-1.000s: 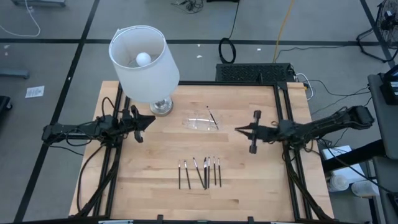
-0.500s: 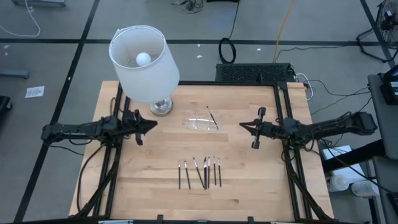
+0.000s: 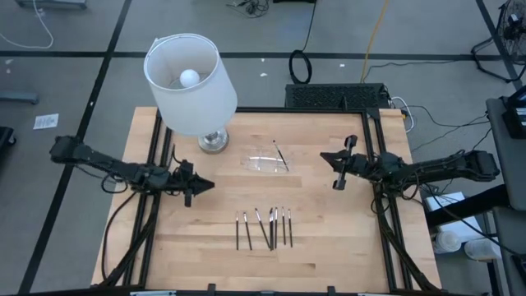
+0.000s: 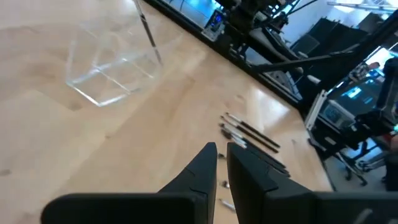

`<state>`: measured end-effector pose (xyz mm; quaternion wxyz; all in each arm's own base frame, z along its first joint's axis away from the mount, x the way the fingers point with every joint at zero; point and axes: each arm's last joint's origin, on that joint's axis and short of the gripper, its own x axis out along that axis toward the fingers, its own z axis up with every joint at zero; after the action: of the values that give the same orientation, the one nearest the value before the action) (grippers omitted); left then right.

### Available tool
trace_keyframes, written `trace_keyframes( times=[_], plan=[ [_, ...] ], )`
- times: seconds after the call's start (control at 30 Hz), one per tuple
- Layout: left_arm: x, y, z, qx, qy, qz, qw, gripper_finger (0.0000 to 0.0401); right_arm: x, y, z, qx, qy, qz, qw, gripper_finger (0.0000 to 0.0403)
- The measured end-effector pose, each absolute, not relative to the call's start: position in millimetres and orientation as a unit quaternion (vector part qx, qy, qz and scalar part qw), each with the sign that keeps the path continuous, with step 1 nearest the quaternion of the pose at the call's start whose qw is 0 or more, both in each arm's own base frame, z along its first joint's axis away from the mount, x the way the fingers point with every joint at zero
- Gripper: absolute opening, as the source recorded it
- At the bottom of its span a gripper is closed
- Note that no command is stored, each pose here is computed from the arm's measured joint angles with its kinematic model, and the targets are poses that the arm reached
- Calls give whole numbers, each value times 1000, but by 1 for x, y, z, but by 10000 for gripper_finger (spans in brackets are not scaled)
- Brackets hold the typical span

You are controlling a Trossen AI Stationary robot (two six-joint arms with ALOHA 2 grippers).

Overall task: Put items in baskets/containers
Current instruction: Put the black eyeshadow brush into the transparent organizer

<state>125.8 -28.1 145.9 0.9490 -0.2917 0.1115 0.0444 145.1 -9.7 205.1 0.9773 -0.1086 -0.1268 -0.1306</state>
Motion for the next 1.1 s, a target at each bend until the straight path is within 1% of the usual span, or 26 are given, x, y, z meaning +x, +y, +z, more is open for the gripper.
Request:
trace_keyframes(
  times=[0.07,0.13,0.2,0.27,0.37,0.47,0.6,0.7,0.83,1.0,1.1],
  plan=[
    [129,-36,148,-295,121,43,947,44,145,-9,207,-109,-137,-121,977,0],
    [133,-44,152,-290,132,43,947,44,145,-7,207,-114,-143,-93,979,0],
    [137,-53,156,-277,142,44,949,44,145,-6,209,-117,-153,-70,979,0],
    [143,-62,163,-254,145,45,955,44,145,-5,209,-104,-157,-64,980,0],
    [152,-72,173,-200,144,47,968,44,146,-3,209,-79,-151,-54,984,0],
    [160,-77,183,-135,137,56,980,44,152,1,212,-56,-115,-34,991,0],
    [168,-78,200,-47,107,46,992,43,163,15,224,-18,-76,-5,997,0],
    [169,-78,215,2,73,16,997,30,172,33,228,-12,-44,-18,999,0],
    [163,-76,228,24,34,-12,999,6,184,67,227,-37,4,-93,995,0],
    [157,-73,235,26,20,-13,999,19,204,111,239,-50,68,-141,986,0],
    [157,-73,234,36,22,-13,999,21,223,132,245,-54,120,-151,980,0]
  ],
)
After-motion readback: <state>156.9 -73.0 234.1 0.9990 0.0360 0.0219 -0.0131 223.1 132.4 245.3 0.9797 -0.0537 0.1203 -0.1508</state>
